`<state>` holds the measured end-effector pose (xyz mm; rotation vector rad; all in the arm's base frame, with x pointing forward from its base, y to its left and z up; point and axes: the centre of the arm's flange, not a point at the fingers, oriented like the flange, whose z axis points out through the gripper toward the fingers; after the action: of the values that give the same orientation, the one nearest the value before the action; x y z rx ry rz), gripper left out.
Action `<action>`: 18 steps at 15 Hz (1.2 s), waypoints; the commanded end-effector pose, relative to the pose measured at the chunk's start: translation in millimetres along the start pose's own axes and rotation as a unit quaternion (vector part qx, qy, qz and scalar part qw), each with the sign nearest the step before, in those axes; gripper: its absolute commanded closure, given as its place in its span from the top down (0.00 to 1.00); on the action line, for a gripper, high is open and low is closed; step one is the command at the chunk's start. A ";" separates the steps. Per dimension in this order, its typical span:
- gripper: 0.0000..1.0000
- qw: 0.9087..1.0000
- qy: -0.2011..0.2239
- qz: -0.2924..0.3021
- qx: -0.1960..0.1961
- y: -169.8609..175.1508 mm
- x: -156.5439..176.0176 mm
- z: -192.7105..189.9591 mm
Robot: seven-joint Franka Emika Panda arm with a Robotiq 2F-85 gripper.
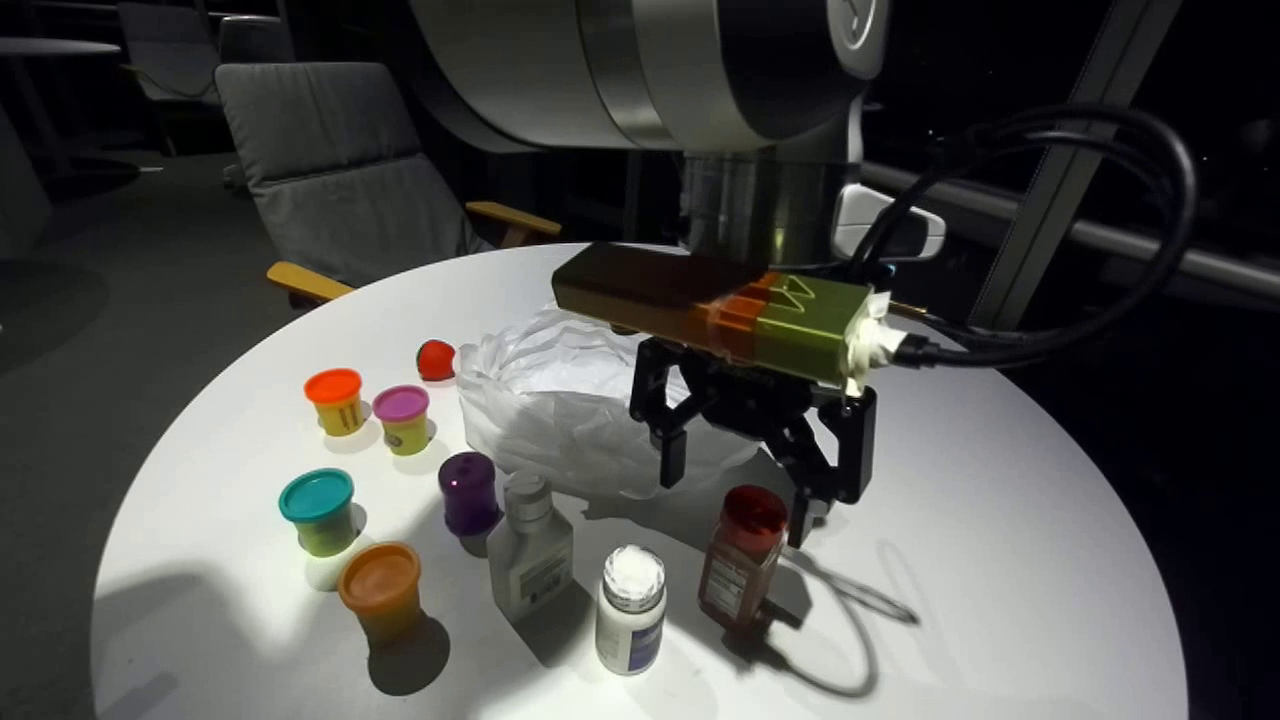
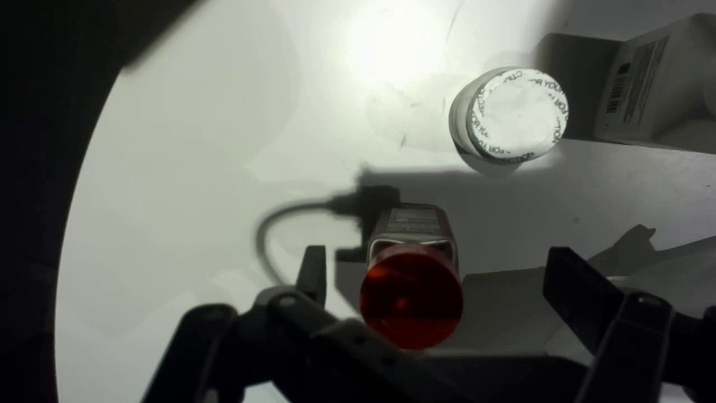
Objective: Pick up the objects from the table and put them on the plastic
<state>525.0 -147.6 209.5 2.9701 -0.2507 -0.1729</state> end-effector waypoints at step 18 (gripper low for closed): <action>0.26 0.999 0.029 0.044 -0.001 10.5 -2.6 -94.0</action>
<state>534.3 -165.8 233.0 2.9507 -0.3323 -0.1405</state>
